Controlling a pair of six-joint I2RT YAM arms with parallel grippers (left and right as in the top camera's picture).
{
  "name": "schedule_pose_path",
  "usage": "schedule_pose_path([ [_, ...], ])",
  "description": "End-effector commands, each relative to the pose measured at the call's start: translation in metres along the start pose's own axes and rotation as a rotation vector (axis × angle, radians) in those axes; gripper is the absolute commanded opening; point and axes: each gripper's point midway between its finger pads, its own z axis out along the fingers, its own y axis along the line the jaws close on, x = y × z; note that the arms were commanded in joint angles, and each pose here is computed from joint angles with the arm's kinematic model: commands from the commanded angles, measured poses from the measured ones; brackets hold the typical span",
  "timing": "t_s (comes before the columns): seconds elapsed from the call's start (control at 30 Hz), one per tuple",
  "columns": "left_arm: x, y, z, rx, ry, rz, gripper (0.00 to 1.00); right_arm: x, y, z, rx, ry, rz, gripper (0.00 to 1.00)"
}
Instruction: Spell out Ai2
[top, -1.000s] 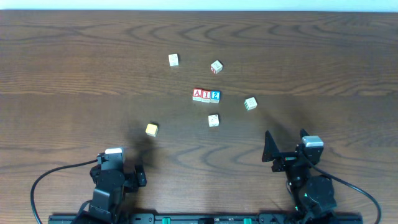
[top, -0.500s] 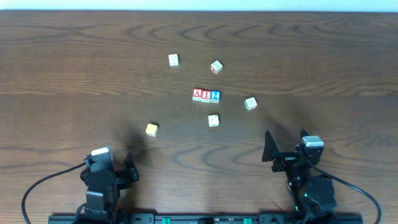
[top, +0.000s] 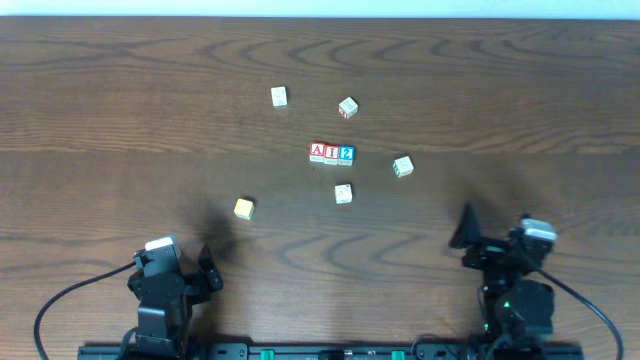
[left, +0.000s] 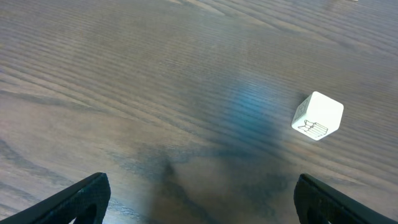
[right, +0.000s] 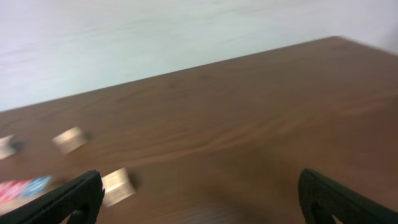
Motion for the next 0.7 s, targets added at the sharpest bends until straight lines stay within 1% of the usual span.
schedule_pose_path([
  [0.0, 0.0088, 0.0057, 0.0044, -0.028, 0.02, 0.004, 0.95, -0.0022, -0.0167, 0.0003, 0.069, -0.013, 0.021, 0.99],
  [0.23, 0.0075, 0.015, 0.0046, -0.069, 0.015, -0.028, 0.95, -0.0023, -0.0173, 0.0003, 0.072, -0.014, 0.022, 0.99],
  [0.67, 0.0074, 0.0155, 0.0046, -0.072, 0.014, -0.03, 0.95, -0.0022, -0.0173, 0.0003, 0.072, -0.014, 0.022, 0.99],
])
